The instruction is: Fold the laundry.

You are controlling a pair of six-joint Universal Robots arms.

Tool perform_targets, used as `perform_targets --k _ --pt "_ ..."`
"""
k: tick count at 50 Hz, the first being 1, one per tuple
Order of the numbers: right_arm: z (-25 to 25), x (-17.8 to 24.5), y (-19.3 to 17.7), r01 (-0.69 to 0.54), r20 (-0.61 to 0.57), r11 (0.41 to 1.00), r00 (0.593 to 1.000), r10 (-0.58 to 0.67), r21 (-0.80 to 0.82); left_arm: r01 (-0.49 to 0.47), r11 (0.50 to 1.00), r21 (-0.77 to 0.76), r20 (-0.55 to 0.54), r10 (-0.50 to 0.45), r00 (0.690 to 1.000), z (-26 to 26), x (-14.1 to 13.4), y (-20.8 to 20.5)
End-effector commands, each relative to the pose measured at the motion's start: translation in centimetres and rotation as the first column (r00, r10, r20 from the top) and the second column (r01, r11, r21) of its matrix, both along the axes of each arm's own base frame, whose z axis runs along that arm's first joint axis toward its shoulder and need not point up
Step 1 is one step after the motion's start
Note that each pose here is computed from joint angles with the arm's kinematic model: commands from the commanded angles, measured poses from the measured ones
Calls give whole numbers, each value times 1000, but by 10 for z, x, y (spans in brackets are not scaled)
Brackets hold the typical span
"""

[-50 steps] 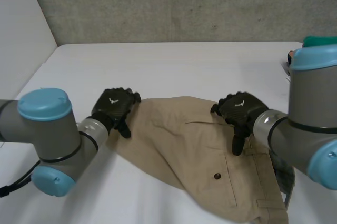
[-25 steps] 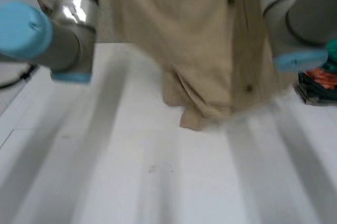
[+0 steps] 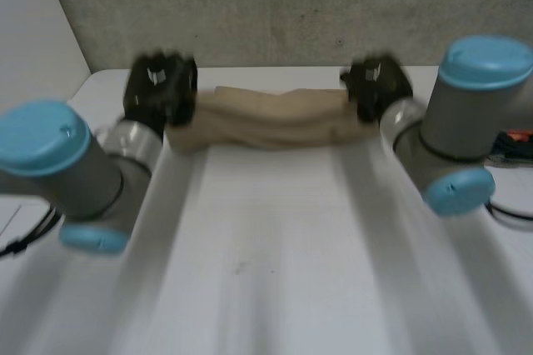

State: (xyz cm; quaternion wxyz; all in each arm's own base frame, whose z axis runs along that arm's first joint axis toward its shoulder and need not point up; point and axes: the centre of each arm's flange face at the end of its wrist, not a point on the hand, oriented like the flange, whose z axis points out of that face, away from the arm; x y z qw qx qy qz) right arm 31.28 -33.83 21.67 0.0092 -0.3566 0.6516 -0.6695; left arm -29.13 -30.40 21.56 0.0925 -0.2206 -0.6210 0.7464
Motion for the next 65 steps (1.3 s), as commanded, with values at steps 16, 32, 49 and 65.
perform_targets --k 16,32,49,65 --pt "-47 -93 164 -57 -537 801 714 450 595 17 707 707 532 -548 646 -47 59 236" --pt "-19 -68 67 -2 -341 972 936 84 235 128 984 127 392 -169 904 -11 -32 72" --pt "-67 -30 -76 155 -227 970 954 -196 -186 67 980 -187 253 -18 967 -52 -86 -65" --pt "-2 -40 -9 190 -31 981 981 -191 -33 122 977 -174 225 -81 971 -27 -88 -12"
